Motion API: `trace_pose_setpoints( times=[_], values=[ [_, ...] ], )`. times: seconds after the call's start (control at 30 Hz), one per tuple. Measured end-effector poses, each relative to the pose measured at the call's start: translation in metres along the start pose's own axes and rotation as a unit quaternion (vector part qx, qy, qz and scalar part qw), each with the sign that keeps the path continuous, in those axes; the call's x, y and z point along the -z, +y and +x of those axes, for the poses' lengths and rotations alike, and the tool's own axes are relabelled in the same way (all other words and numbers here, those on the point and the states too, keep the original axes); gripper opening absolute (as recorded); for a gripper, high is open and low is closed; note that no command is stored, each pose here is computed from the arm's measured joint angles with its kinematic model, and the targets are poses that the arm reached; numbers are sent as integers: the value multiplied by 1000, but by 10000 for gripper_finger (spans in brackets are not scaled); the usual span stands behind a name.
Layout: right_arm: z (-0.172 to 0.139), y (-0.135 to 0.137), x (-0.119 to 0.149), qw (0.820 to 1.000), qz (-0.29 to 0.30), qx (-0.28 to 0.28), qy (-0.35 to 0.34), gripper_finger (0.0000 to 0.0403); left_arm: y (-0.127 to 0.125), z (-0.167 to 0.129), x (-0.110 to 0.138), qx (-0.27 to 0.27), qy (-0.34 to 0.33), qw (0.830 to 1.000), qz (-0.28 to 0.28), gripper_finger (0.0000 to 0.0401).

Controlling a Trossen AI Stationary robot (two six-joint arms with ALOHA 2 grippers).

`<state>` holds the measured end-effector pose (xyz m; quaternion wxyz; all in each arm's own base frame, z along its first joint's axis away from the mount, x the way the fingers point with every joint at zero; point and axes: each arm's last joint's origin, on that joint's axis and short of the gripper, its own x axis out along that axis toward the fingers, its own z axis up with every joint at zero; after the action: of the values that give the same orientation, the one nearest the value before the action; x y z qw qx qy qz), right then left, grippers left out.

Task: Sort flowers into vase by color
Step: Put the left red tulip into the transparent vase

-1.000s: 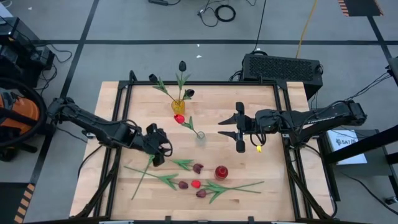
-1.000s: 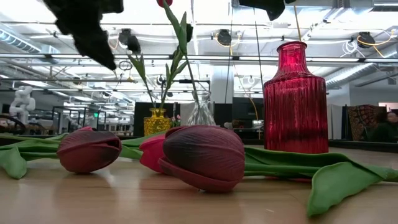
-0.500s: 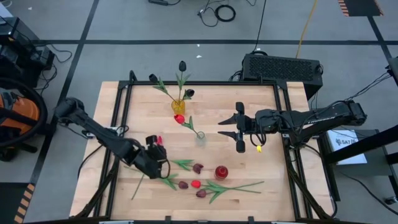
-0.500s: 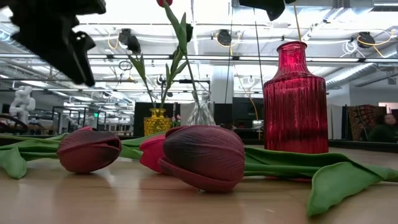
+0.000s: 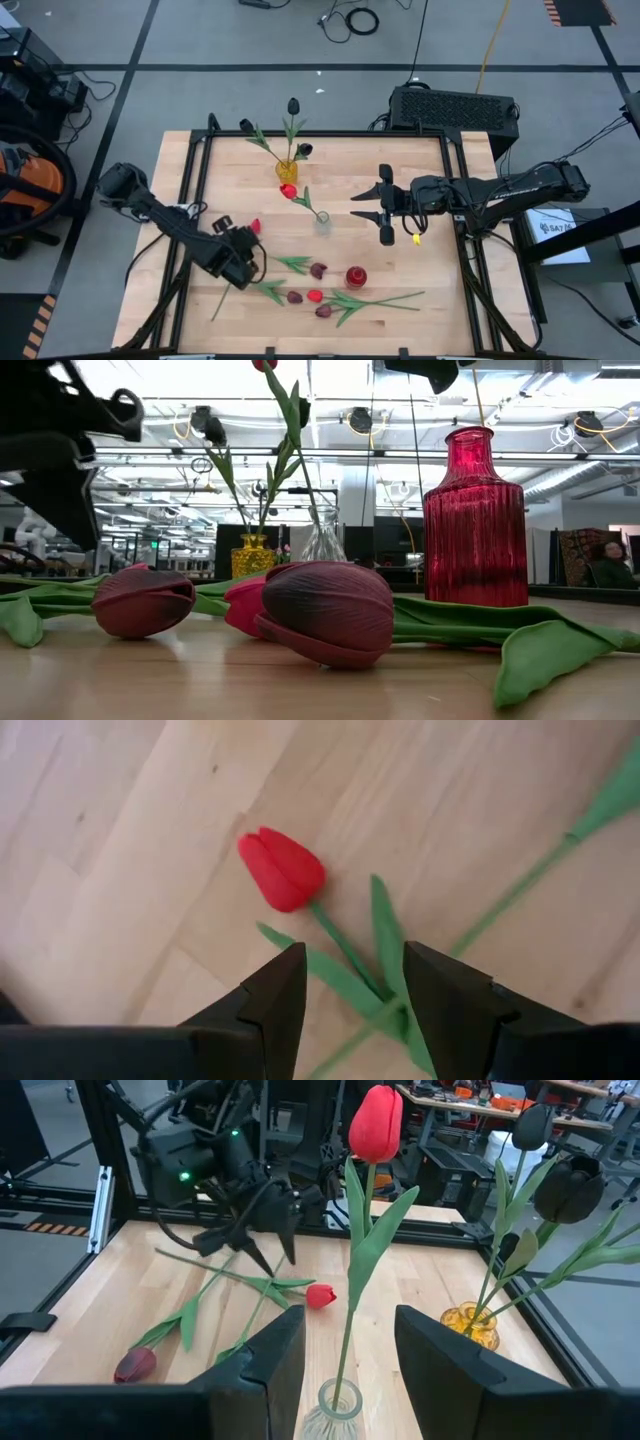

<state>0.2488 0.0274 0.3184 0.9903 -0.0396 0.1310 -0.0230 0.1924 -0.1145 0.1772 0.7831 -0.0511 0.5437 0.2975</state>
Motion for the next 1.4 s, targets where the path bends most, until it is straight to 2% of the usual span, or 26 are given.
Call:
trace_pose_setpoints(
  times=[0.1, 0.37, 0.6, 0.83, 0.97, 1.17, 1.27, 1.4],
  values=[
    [0, 0, 0, 1000, 0, 0, 0, 148, -4, 0, 3, 12, -16, 1000, -23, 176],
    [0, 0, 0, 1000, 2, 0, 0, 148, 3, 28, 15, 10, -21, 997, -77, 176],
    [0, 0, 0, 1000, 1, 0, -1, 148, 11, 47, 19, 9, -10, 996, -86, 176],
    [0, 0, 0, 1000, 1, 0, -2, 148, 12, 57, 21, 30, -17, 996, -83, 169],
    [0, 0, 0, 1000, 1, 0, -2, 148, 16, 63, 24, 31, -13, 996, -88, 136],
    [0, 0, -1, 1000, 1, 0, -3, 148, 14, 63, 22, 37, -29, 996, -81, 53],
    [0, 0, -1, 1000, 1, 0, -3, 148, 20, 59, 21, 13, -33, 997, -74, 15],
    [0, 0, -1, 1000, 1, 0, -3, 148, 25, 39, 10, 3, -58, 995, -78, 15]
  ],
)
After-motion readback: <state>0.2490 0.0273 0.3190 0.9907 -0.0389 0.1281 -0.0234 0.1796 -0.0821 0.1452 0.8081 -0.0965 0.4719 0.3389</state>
